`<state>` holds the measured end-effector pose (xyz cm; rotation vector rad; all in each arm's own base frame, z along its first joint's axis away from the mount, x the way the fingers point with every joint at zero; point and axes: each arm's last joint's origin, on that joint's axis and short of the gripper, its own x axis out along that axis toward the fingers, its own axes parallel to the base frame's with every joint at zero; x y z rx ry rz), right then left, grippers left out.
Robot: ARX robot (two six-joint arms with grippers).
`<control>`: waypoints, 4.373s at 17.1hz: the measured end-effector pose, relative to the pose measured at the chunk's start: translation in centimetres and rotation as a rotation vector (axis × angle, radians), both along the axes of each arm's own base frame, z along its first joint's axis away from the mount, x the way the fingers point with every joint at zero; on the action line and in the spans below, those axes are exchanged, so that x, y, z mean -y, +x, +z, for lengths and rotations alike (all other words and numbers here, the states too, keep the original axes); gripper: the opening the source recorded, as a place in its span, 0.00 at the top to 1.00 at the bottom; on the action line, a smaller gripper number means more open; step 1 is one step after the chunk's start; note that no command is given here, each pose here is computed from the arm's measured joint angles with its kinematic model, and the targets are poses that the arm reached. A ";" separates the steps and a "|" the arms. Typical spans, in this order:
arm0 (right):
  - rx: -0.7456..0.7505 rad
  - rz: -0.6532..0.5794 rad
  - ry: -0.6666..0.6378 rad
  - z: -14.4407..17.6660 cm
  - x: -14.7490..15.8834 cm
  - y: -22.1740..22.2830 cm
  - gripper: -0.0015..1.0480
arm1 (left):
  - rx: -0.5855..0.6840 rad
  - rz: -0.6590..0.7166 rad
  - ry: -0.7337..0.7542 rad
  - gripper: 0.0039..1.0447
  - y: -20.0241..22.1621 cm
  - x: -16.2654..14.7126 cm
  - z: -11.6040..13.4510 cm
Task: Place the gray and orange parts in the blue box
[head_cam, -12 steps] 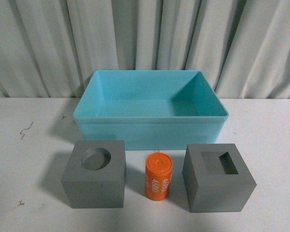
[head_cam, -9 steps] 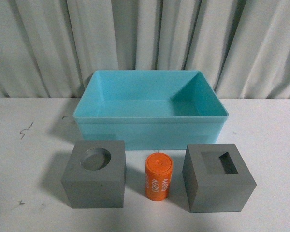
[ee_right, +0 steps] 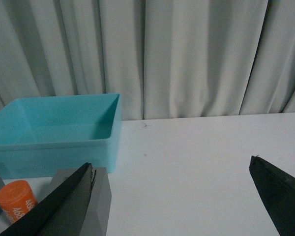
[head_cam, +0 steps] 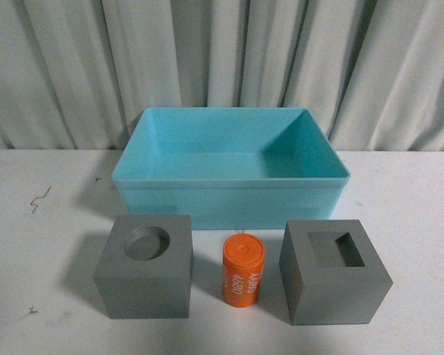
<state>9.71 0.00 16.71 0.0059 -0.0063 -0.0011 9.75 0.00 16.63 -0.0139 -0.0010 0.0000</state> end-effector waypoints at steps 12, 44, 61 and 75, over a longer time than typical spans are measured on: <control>0.000 0.000 0.000 0.0 0.0 0.0 0.06 | 0.000 0.000 0.000 0.06 0.0 0.0 0.0; -0.729 0.105 0.077 -7.5 -8.1 20.3 0.06 | -0.001 0.000 0.000 0.06 0.0 0.0 0.0; -0.118 0.103 0.145 13.9 -2.5 24.4 0.82 | -0.001 0.000 0.000 0.06 0.0 0.0 0.0; -0.636 0.063 0.052 -2.1 -13.0 41.5 0.82 | -0.001 0.000 0.000 0.06 0.0 0.0 0.0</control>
